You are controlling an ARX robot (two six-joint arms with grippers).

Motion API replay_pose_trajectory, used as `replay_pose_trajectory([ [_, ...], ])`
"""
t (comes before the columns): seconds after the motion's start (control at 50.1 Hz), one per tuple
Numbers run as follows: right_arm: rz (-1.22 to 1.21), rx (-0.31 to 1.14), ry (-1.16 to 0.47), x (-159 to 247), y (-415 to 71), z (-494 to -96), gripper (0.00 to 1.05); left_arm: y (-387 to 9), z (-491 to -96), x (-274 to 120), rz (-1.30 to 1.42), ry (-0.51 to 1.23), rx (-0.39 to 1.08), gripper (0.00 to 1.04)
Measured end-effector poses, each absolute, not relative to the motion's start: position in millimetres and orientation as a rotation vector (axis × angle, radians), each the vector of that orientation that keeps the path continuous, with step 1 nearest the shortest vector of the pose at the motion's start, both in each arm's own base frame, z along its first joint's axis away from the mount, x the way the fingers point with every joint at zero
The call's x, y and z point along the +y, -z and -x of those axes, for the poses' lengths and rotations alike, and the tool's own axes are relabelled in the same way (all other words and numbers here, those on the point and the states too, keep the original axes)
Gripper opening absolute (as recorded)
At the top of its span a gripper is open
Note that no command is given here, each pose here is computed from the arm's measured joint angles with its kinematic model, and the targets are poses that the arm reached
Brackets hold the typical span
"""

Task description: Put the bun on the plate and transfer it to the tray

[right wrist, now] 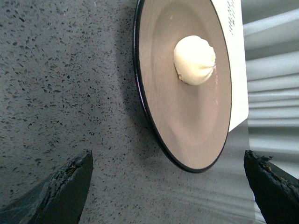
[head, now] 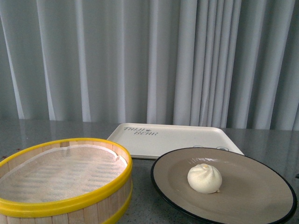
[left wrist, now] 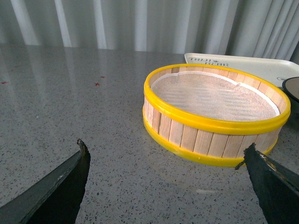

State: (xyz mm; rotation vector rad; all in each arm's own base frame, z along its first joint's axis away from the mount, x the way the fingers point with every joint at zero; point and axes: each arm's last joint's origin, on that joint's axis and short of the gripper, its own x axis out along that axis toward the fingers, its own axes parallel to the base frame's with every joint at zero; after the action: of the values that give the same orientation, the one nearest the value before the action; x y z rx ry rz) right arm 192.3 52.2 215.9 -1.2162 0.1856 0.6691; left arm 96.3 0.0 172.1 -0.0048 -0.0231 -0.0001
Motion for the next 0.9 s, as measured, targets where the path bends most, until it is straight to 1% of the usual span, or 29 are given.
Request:
replay_pose_trajectory([
  [0.08, 1.258, 0.187, -0.743, 55.5, -212.8, -200.2, 0.96, -172.1, -96.3, 0.0, 0.005, 0.000, -0.023, 0.98],
  [0.359, 1.295, 0.162, -0.879, 58.0, -213.6, -219.1, 0.96, -172.1, -96.3, 0.0, 0.005, 0.000, -0.023, 0.98],
  [0.538, 1.303, 0.169, -0.906, 57.0, -210.0, -231.5, 0.96, -172.1, -96.3, 0.0, 0.005, 0.000, -0.023, 0.98],
  [0.897, 1.323, 0.159, -0.906, 55.7, -198.5, -256.1, 0.96, -172.1, -96.3, 0.0, 0.005, 0.000, -0.023, 0.98],
])
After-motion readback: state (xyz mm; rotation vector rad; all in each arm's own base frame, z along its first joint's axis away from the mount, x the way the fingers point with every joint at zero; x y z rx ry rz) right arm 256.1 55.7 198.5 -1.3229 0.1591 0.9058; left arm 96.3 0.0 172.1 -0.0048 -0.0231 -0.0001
